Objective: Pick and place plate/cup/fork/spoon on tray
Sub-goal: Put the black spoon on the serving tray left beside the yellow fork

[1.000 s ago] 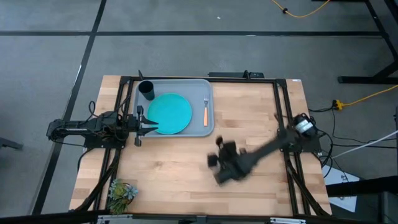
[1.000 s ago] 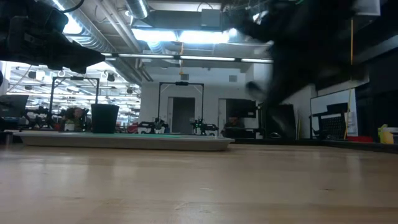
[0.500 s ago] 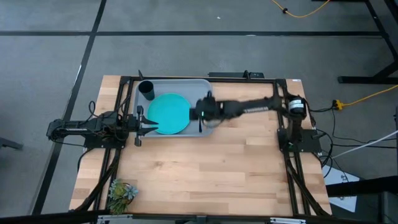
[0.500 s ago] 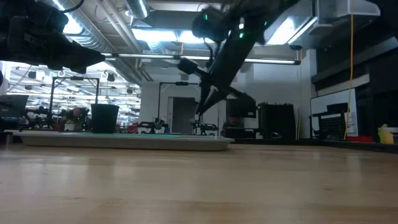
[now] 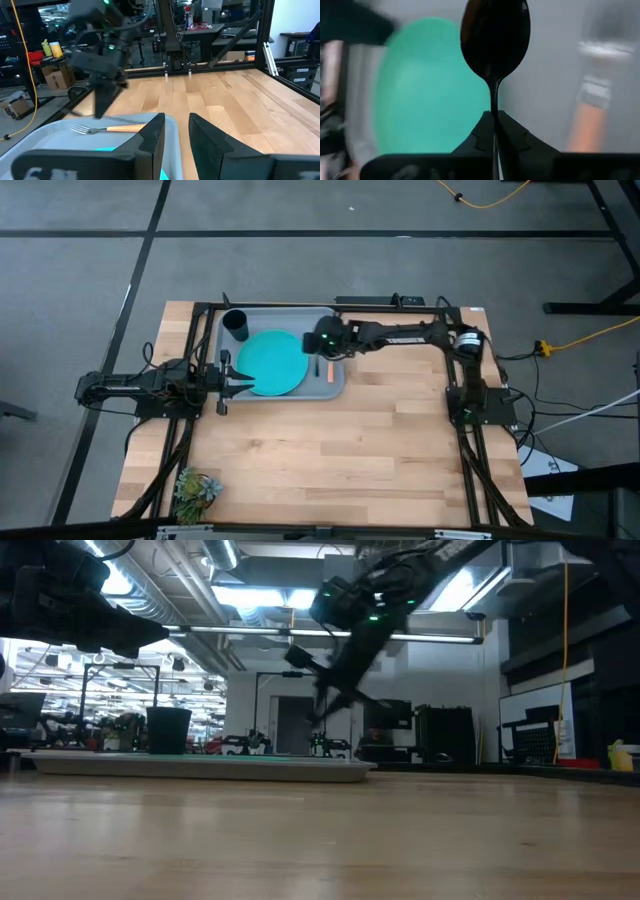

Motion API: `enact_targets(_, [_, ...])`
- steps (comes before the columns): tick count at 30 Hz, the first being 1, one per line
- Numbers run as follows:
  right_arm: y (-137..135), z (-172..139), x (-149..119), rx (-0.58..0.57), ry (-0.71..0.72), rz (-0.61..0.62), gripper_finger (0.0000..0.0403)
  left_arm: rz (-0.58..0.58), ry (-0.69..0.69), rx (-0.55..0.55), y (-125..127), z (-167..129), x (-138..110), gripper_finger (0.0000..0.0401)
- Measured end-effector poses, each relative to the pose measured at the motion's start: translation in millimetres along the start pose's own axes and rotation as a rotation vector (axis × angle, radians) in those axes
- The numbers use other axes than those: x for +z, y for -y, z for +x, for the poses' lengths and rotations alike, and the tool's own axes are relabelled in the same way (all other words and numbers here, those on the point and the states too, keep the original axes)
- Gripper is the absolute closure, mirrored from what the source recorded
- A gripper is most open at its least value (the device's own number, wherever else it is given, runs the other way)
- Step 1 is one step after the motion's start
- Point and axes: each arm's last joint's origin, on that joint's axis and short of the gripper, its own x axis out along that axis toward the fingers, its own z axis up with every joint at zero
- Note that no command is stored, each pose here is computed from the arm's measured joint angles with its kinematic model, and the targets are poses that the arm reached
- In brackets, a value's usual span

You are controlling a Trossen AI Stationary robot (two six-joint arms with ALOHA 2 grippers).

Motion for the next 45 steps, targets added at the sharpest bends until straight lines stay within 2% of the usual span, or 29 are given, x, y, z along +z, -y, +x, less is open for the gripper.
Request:
enact_targets(3, [-30.1,6.4,7.4,0.076,0.015,-0.103,0.0396,0.0,-0.001,0.0,0.0,0.0,-0.1,0.0321])
enact_targets(4, [-37.7,7.0,10.0,0.068,0.01,-0.122,0.0396,0.0,0.0,0.0,0.0,0.0,0.0,0.0321])
enact_targets(6, [-45.8,9.9,12.9,-0.009,-0.016,-0.147,0.0397,0.0,0.0,0.0,0.0,0.0,0.0,0.0321])
enact_targets(10, [-45.7,5.7,15.8,-0.254,-0.089,-0.124,0.0396,0.0,-0.001,0.013,-0.3,0.0,0.0,0.0321])
enact_targets(13, [-43.1,8.7,15.3,-0.317,-0.106,-0.103,0.0396,0.0,-0.001,0.014,-0.4,0.0,0.0,0.0321])
enact_targets(26, [-12.0,47.6,8.3,-0.282,-0.135,-0.001,0.0394,0.0,-0.001,0.014,-0.4,0.0,0.0,0.0321])
enact_targets(39, [-4.6,47.7,5.9,-0.352,-0.125,-0.013,0.0392,0.0,-0.001,0.014,-0.4,0.0,0.0,0.0321])
enact_targets(45, [-6.1,49.2,6.1,-0.337,-0.113,-0.005,0.0392,0.0,-0.001,0.014,-0.4,0.0,0.0,0.0321])
